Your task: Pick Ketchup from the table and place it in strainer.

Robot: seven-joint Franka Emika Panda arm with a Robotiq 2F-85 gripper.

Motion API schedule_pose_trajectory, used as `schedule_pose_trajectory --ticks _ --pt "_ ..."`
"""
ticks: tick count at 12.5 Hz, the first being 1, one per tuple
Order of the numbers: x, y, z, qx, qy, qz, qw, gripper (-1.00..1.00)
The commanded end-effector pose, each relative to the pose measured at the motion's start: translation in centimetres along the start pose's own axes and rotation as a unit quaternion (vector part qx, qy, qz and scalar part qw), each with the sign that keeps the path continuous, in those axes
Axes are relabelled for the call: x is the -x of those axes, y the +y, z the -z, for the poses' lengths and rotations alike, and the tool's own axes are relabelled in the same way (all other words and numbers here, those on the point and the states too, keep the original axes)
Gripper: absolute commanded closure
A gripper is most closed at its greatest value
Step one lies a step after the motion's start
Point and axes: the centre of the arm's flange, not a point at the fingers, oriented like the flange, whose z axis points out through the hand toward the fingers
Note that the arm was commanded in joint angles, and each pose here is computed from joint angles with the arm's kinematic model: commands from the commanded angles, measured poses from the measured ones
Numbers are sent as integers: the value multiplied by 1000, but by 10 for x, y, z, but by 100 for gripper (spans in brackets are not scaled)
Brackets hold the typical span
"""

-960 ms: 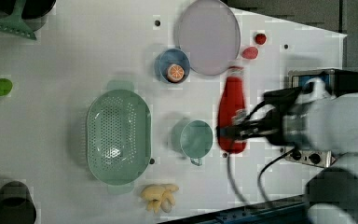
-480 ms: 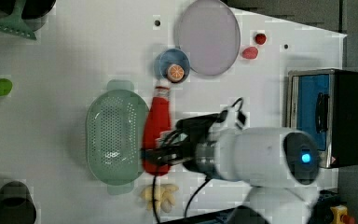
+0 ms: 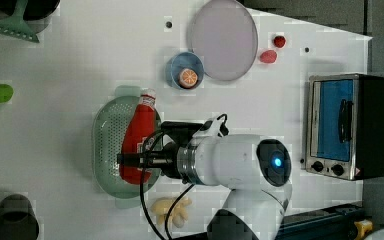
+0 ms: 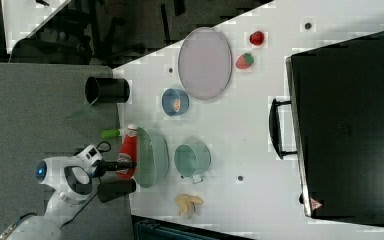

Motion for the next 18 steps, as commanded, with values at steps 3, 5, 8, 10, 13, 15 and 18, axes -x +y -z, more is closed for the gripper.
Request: schedule_pose_trajectory --ticks 3,5,8,10,13,15,18 --pt "-18 7 44 -9 53 -52 997 -100" --pt "-35 19 83 -18 89 -72 993 -100" --pt "-67 62 155 -10 152 -121 981 -100" --pt "-88 109 207 22 170 -173 970 -100" --pt "-103 186 283 74 160 -256 951 -100" --pt "-102 227 334 94 146 -292 940 -100" --pt "-94 273 392 100 120 -351 923 -100"
